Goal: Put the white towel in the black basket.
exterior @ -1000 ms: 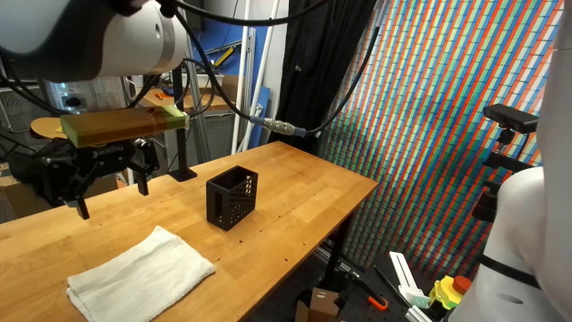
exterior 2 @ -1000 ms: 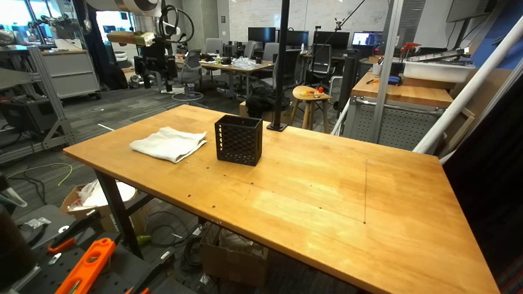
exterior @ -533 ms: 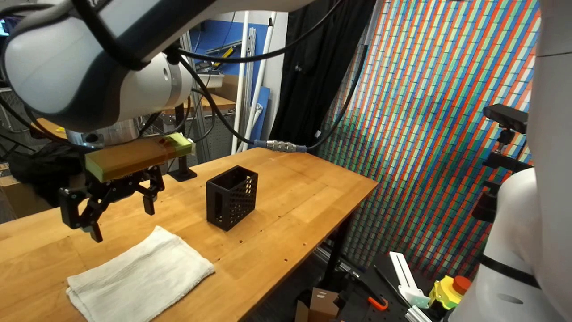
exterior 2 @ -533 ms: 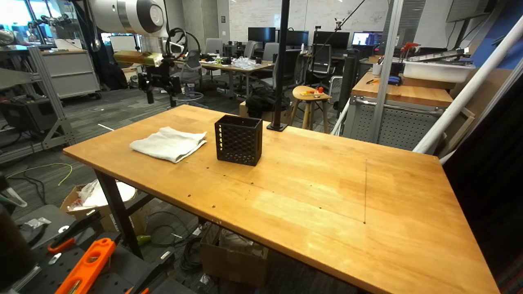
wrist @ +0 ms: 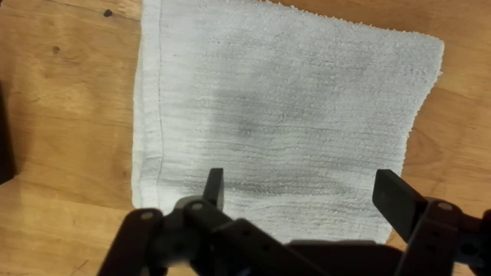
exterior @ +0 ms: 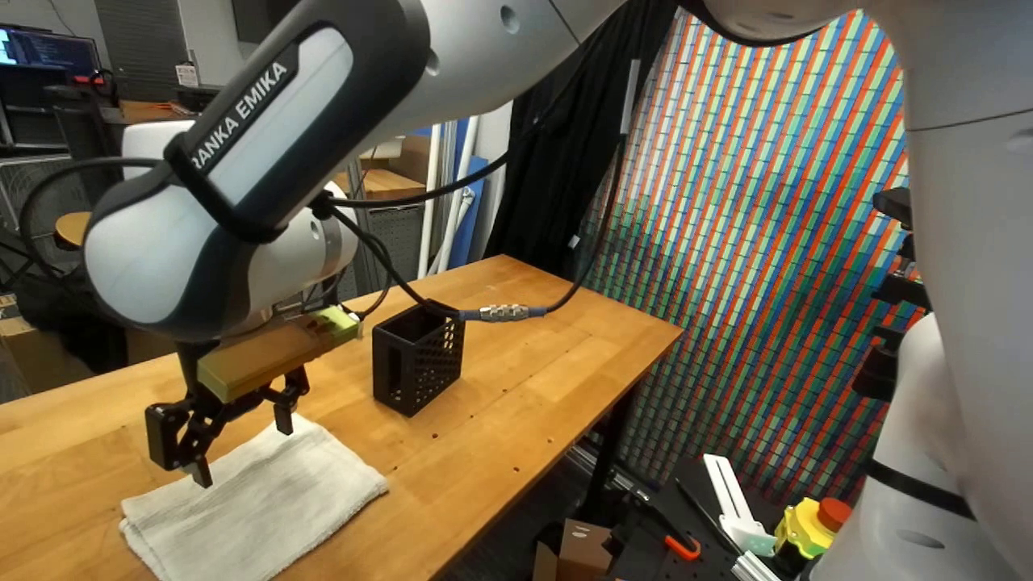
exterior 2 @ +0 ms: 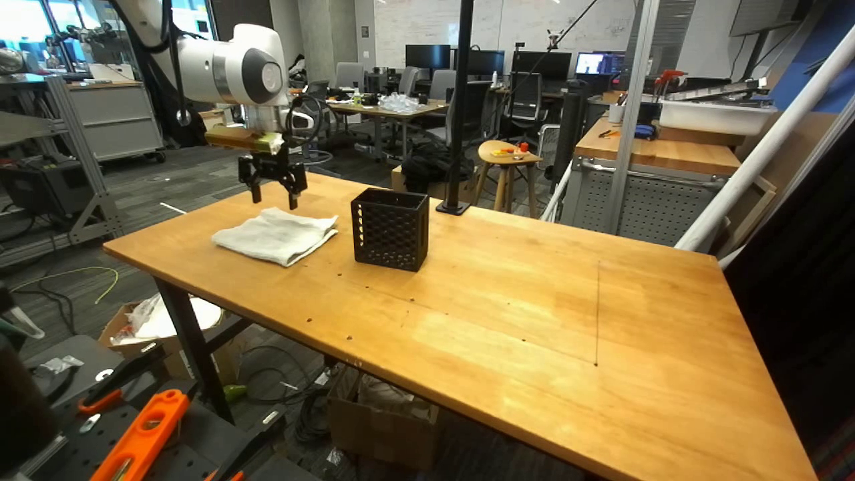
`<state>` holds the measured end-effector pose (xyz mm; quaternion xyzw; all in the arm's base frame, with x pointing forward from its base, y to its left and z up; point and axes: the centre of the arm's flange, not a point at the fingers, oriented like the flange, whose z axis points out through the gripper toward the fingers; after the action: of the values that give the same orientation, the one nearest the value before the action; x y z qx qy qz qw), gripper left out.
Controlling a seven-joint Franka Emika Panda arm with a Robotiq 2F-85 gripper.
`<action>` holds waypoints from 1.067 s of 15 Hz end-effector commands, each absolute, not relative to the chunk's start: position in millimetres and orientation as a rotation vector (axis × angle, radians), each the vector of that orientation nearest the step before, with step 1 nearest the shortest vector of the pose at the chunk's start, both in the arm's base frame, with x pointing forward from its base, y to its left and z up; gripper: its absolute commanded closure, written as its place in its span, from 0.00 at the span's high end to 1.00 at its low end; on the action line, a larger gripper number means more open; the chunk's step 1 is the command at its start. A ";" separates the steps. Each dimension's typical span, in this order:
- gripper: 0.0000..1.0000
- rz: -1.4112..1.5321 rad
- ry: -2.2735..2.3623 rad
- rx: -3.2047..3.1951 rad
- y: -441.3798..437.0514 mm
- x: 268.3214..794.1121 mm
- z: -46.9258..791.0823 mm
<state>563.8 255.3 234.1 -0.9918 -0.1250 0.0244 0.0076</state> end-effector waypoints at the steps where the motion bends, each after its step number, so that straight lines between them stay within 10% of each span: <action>1: 1.00 0.031 -0.440 -3.086 257.0 578.3 207.0; 11: 1.00 0.049 -0.448 -3.043 258.3 586.4 157.5; 16: 0.50 0.051 -0.435 -3.023 263.4 579.6 179.2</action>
<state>580.3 258.4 168.4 -0.9897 -0.1385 0.0216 0.0286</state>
